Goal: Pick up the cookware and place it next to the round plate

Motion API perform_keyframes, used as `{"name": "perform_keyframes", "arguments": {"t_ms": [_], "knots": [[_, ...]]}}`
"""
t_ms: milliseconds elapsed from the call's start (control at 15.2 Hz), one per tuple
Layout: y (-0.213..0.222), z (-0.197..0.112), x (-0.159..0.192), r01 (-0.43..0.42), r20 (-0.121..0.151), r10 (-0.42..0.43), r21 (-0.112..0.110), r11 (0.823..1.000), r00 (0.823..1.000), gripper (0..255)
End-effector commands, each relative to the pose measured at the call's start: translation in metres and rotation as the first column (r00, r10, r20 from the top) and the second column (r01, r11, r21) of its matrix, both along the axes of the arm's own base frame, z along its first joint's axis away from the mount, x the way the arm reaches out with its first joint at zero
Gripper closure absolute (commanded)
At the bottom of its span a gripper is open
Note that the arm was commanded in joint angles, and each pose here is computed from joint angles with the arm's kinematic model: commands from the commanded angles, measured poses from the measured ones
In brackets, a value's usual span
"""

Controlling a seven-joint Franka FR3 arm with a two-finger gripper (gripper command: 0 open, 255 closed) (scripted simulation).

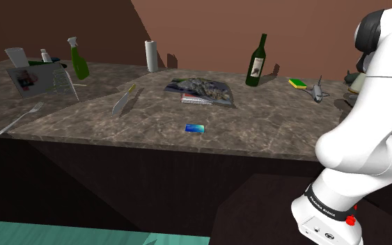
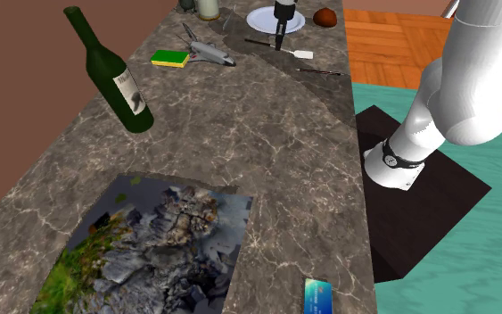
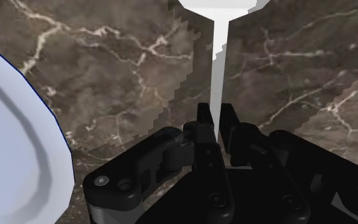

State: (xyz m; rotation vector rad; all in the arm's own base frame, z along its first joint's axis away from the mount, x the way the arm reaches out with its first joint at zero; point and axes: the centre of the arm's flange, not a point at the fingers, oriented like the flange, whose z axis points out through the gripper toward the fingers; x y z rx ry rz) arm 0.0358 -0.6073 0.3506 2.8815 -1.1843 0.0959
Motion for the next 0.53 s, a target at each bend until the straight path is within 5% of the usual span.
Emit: {"name": "perform_keyframes", "arguments": {"t_ms": [0, 132, 198, 462], "knots": [[0.0000, -0.0001, -0.0001, 0.000, 0.000, 0.000, 0.000, 1.000, 1.000, 255], [0.0000, -0.0001, -0.0001, 0.000, 0.000, 0.000, 0.000, 1.000, 1.000, 255], [0.0000, -0.0001, -0.0001, 0.000, 0.000, 0.000, 0.000, 1.000, 1.000, 0], [0.0000, -0.0001, -0.0001, 0.000, 0.000, 0.000, 0.000, 1.000, 1.000, 0]]}}
